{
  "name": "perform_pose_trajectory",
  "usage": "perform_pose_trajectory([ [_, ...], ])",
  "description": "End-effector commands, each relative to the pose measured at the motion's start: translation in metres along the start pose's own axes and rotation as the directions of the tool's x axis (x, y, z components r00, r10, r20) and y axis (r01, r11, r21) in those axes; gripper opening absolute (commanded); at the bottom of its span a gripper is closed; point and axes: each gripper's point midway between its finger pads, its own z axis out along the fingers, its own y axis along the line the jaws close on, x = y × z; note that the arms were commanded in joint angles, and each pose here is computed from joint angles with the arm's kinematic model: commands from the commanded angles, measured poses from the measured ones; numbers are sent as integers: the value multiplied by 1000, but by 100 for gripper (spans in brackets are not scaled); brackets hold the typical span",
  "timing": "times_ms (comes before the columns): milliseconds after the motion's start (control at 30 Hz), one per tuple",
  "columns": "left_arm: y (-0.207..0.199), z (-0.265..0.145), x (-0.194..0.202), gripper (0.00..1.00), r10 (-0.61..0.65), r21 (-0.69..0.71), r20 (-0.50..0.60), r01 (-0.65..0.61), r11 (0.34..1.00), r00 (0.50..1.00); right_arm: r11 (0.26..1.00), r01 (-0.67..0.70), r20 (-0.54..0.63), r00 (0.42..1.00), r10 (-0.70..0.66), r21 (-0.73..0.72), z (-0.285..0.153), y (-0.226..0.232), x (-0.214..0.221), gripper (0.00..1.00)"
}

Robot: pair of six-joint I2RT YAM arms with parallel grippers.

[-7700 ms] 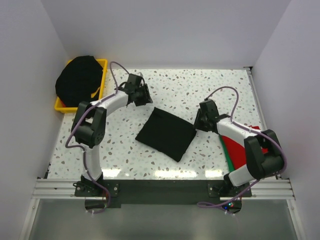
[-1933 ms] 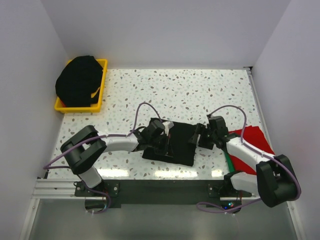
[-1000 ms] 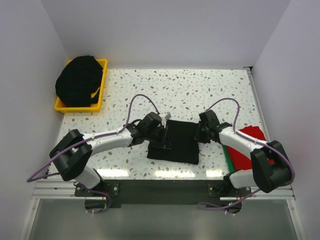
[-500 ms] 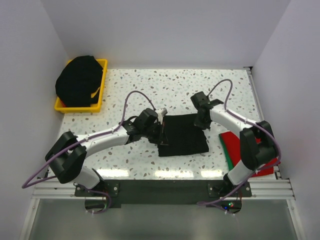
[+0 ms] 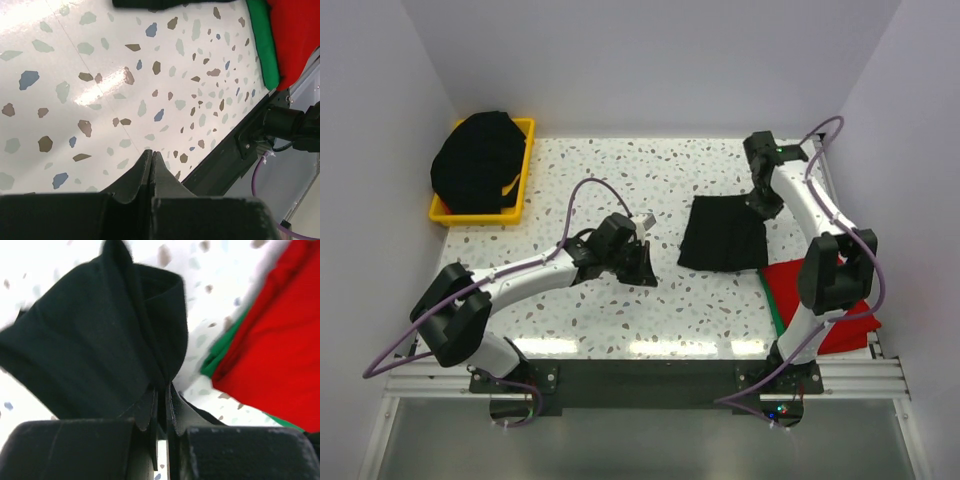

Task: Fold and stack the t-shirts
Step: Neatly place the folded tshirt to the corner

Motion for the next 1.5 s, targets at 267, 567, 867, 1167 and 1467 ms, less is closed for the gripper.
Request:
perform_pose_trajectory([
  [267, -22, -9, -21, 0, 35, 61, 38, -37, 997, 999, 961, -249, 64, 968, 243, 121, -40, -93, -39, 0],
  [567, -26, -10, -23, 0, 31, 70, 38, -34, 997, 999, 938, -327, 130, 941, 312, 116, -66, -142, -47, 0],
  [867, -27, -5, -20, 0, 30, 70, 14, -31, 997, 999, 931, -348, 138, 933, 332, 111, -63, -162, -65, 0],
  [1167, -27, -2, -22, 0, 31, 61, 8, -31, 998, 999, 938, -347, 172, 925, 339, 16, -82, -157, -91, 0],
  [1467, -27, 1, -21, 0, 34, 63, 1, -34, 997, 999, 934, -356, 191, 916, 352, -18, -96, -156, -102, 0],
])
